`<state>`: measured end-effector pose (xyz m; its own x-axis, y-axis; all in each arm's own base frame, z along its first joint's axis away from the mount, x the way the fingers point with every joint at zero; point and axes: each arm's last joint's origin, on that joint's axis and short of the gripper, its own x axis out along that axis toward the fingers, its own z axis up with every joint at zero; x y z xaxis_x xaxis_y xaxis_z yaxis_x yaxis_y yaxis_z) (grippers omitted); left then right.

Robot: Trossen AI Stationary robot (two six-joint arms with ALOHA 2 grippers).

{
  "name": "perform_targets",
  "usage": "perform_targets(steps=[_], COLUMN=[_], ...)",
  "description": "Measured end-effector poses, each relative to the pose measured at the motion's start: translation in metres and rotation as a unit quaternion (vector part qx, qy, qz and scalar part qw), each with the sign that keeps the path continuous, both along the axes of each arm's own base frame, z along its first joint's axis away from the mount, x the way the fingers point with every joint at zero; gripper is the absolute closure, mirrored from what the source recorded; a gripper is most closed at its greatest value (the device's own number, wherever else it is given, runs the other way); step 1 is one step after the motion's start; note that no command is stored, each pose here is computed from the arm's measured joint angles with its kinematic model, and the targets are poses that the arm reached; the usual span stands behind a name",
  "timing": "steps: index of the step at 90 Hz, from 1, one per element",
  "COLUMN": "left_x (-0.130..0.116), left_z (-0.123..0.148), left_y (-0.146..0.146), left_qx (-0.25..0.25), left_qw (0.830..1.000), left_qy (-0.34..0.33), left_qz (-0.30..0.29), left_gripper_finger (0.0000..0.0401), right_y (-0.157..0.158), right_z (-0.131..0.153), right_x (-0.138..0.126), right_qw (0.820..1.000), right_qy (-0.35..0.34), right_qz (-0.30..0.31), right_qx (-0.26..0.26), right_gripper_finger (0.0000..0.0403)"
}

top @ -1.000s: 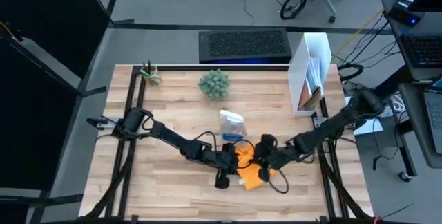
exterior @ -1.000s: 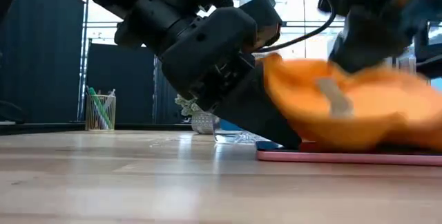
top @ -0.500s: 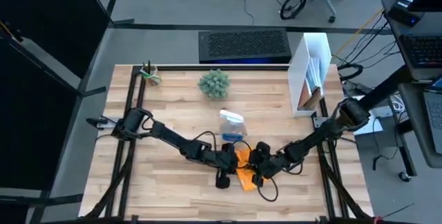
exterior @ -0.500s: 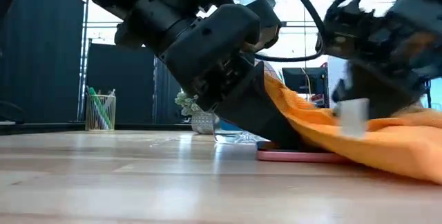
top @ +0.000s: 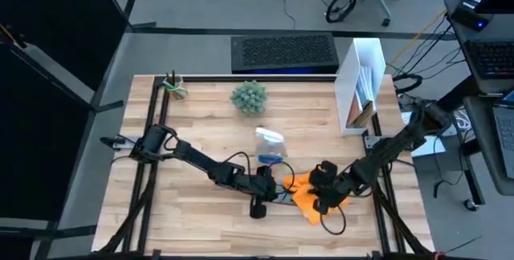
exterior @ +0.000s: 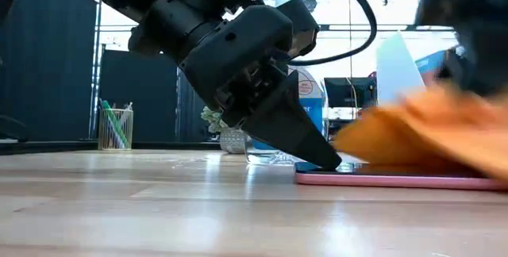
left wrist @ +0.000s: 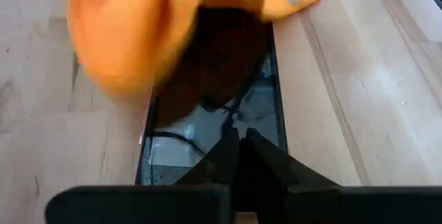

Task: Apply microfiber cloth
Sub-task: Wipe the front of the cellphone with the yellow microfiber cloth

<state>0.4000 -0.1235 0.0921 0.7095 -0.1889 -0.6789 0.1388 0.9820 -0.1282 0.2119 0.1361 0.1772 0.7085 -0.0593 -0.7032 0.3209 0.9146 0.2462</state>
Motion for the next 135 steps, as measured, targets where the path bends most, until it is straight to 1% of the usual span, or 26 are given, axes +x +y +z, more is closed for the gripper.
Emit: perform_targets(steps=[5,10,20,30,43,51,62,75,87,101,116,121,128,135], left_x=[0.000,0.000,0.001,0.001,0.002,0.001,0.000,0.000,0.000,0.000,0.000,0.000,0.000,0.000], left_z=[0.000,0.000,0.001,0.001,0.001,0.001,0.000,0.000,0.000,-0.001,-0.001,-0.001,-0.001,-0.001], left_y=[0.000,0.000,0.000,0.000,-0.001,-0.001,-0.002,-0.002,-0.002,-0.002,-0.002,-0.002,-0.002,-0.002], left_qx=[0.000,-0.001,-0.002,-0.002,-0.006,-0.011,-0.010,-0.010,-0.010,-0.009,-0.009,-0.010,-0.010,-0.010], left_qw=[1.000,1.000,1.000,1.000,1.000,1.000,1.000,1.000,1.000,1.000,1.000,1.000,1.000,1.000], left_qy=[-0.001,-0.004,-0.007,-0.007,-0.014,-0.010,-0.003,-0.002,-0.002,-0.001,-0.001,-0.001,-0.002,-0.002], left_qz=[0.000,0.000,0.000,0.000,-0.002,-0.009,-0.010,-0.012,-0.012,-0.011,-0.011,-0.011,-0.011,-0.011], left_gripper_finger=[0.0386,0.0386,0.0386,0.0386,0.0386,0.0386,0.0386,0.0386,0.0386,0.0387,0.0387,0.0387,0.0387,0.0386], right_y=[-0.001,0.000,0.003,0.009,0.013,0.015,0.015,0.020,0.023,0.020,0.011,0.009,0.009,0.008], right_z=[0.006,0.009,-0.004,-0.029,-0.069,-0.080,-0.087,-0.081,-0.067,-0.052,-0.041,-0.035,-0.018,-0.010], right_x=[0.007,0.017,0.038,0.054,0.063,0.065,0.063,0.053,0.039,0.014,-0.014,-0.016,-0.009,0.001], right_qw=[0.998,0.995,0.993,0.993,0.996,0.996,0.997,0.996,0.993,0.989,0.983,0.987,0.998,1.000], right_qy=[-0.051,-0.092,-0.115,-0.107,-0.068,-0.061,-0.025,0.007,0.041,0.110,0.177,0.157,0.067,-0.010], right_qz=[-0.011,-0.013,0.014,0.044,0.048,0.050,0.046,0.070,0.092,0.082,0.045,0.028,-0.001,-0.024], right_qx=[-0.022,-0.028,-0.019,0.002,0.032,0.045,0.055,0.063,0.066,0.052,0.025,0.023,0.014,-0.015], right_gripper_finger=[0.0399,0.0399,0.0399,0.0399,0.0399,0.0399,0.0399,0.0399,0.0399,0.0399,0.0399,0.0399,0.0399,0.0399])
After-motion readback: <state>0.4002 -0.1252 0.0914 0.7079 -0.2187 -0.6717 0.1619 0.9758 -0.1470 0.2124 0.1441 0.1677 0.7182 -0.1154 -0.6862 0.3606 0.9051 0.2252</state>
